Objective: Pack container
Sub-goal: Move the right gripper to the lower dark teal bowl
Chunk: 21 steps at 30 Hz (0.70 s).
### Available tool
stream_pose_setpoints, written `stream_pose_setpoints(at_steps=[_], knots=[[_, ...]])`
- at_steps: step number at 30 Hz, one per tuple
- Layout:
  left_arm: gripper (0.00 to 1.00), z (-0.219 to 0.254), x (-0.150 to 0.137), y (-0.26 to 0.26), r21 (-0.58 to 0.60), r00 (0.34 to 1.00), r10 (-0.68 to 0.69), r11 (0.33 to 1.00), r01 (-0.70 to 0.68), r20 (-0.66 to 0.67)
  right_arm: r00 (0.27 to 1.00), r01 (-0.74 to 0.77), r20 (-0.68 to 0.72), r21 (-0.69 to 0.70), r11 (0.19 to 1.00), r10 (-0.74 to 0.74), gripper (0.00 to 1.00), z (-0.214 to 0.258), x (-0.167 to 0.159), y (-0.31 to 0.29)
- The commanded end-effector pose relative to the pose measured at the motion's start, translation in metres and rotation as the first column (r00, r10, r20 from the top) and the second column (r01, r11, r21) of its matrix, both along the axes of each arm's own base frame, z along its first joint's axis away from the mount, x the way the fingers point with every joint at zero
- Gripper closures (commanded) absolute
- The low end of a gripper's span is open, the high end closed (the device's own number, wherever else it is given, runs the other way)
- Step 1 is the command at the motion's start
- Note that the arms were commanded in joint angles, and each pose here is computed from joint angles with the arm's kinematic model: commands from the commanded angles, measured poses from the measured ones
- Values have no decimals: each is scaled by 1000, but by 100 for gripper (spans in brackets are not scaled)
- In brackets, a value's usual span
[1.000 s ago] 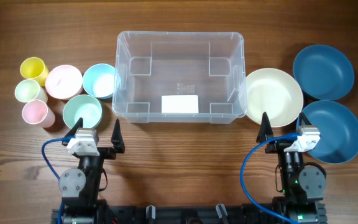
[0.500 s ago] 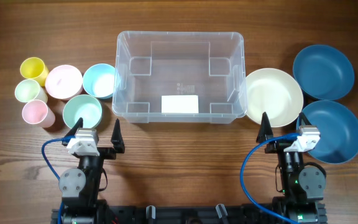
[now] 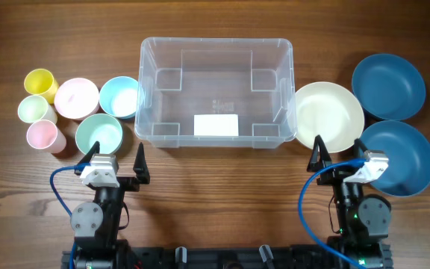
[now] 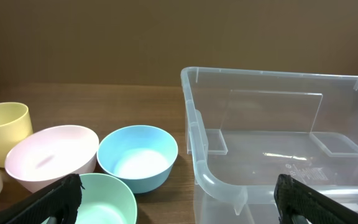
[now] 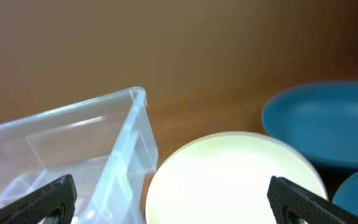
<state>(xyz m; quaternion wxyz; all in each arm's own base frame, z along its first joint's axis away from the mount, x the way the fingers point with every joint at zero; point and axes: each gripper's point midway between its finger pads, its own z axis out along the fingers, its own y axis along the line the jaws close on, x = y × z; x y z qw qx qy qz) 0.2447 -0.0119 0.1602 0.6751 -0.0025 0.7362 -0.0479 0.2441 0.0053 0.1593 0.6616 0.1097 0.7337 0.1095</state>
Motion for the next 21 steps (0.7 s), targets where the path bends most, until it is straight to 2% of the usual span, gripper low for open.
stream_pose_setpoints(at_steps=[1, 4, 6, 12, 15, 18, 21], knots=[[0, -2, 0, -2, 15, 1000, -15, 1000, 15, 3, 994, 105, 12, 154, 983, -108, 0, 45, -12, -17], [0, -2, 0, -2, 15, 1000, -15, 1000, 15, 3, 979, 203, -24, 128, 971, -201, 0, 72, -21, -33], [0, -2, 0, -2, 15, 1000, -15, 1000, 15, 3, 972, 231, -55, 61, 971, -228, 0, 93, -22, -39], [0, -2, 0, -2, 15, 1000, -15, 1000, 15, 3, 951, 195, -220, -115, 974, -217, 0, 127, -10, -38], [0, -2, 0, -2, 15, 1000, -15, 1000, 15, 3, 923, 155, -325, -176, 972, -206, 0, 122, -2, -37], [0, -2, 0, -2, 15, 1000, -15, 1000, 15, 3, 901, 151, -381, -174, 973, -208, 0, 109, 5, -37], [0, -2, 0, -2, 15, 1000, -15, 1000, 15, 3, 896, 131, -424, -36, 991, -134, 0, 98, 14, -22]])
